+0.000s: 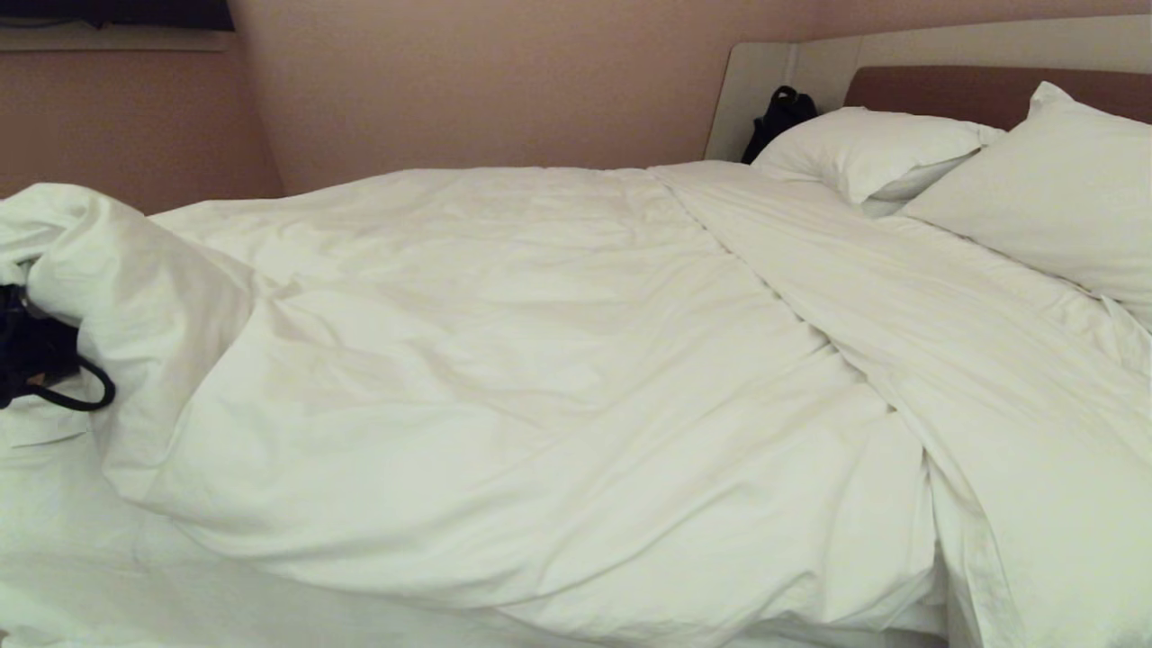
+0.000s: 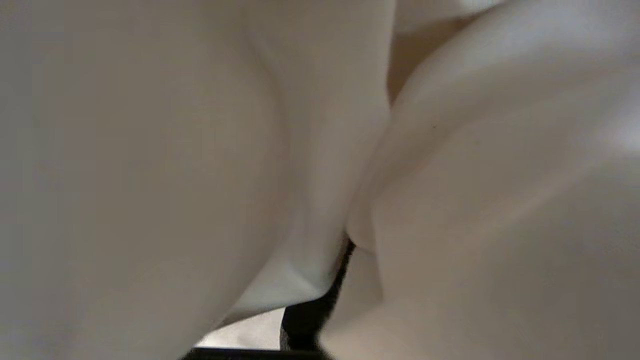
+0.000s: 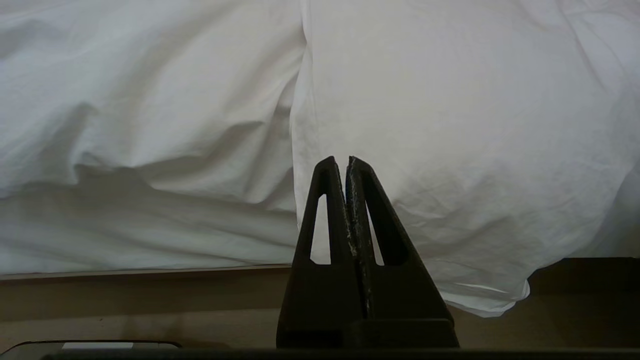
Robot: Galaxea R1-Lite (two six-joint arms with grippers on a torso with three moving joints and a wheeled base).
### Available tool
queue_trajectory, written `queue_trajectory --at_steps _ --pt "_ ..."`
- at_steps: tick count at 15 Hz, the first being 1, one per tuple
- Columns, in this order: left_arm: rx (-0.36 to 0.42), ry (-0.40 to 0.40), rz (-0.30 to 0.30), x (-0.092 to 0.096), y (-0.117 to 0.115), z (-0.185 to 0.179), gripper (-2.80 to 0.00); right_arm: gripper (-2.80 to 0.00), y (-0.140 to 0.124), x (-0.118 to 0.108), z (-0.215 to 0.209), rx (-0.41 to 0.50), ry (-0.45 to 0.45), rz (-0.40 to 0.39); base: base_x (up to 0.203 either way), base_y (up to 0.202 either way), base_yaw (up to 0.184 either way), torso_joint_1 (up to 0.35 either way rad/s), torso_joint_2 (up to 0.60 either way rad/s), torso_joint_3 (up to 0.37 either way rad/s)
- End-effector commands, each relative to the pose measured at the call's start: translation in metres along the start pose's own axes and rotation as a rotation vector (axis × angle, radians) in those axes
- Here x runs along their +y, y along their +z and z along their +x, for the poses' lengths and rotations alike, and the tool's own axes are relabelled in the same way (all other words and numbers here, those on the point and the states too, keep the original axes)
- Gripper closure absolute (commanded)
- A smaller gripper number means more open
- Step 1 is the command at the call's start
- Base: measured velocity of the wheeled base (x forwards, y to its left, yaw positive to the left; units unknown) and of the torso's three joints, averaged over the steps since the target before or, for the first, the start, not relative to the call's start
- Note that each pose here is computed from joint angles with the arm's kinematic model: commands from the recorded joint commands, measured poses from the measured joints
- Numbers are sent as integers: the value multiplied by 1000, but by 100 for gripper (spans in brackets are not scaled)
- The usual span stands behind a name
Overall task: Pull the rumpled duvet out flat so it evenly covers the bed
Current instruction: Flatten the corners of the folded blanket
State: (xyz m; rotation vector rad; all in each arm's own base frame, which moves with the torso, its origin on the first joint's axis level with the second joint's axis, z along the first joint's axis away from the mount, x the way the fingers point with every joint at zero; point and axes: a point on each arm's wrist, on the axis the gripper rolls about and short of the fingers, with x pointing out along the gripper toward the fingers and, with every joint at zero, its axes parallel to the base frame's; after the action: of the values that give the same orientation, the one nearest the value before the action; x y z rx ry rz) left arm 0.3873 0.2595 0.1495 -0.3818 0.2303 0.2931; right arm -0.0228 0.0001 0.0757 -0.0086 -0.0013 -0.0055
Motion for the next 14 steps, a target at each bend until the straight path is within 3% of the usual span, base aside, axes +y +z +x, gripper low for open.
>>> queue_trajectory --at_steps 1,4,11,12,14 --pt "-10 -9 19 -2 2 4 0 0 0 0 0 0 -1 -1 0 0 0 0 0 0" --pt "21 -2 68 4 -9 11 0 0 0 0 0 0 1 -1 0 0 0 0 0 0" --pt "11 -4 61 4 -7 15 0 0 0 0 0 0 1 -1 0 0 0 0 0 0" --pt "9 -4 50 4 -6 14 -280 0 0 0 0 0 -1 -1 0 0 0 0 0 0" --pt "5 -5 50 5 -7 15 -280 0 0 0 0 0 0 -1 0 0 0 0 0 0"
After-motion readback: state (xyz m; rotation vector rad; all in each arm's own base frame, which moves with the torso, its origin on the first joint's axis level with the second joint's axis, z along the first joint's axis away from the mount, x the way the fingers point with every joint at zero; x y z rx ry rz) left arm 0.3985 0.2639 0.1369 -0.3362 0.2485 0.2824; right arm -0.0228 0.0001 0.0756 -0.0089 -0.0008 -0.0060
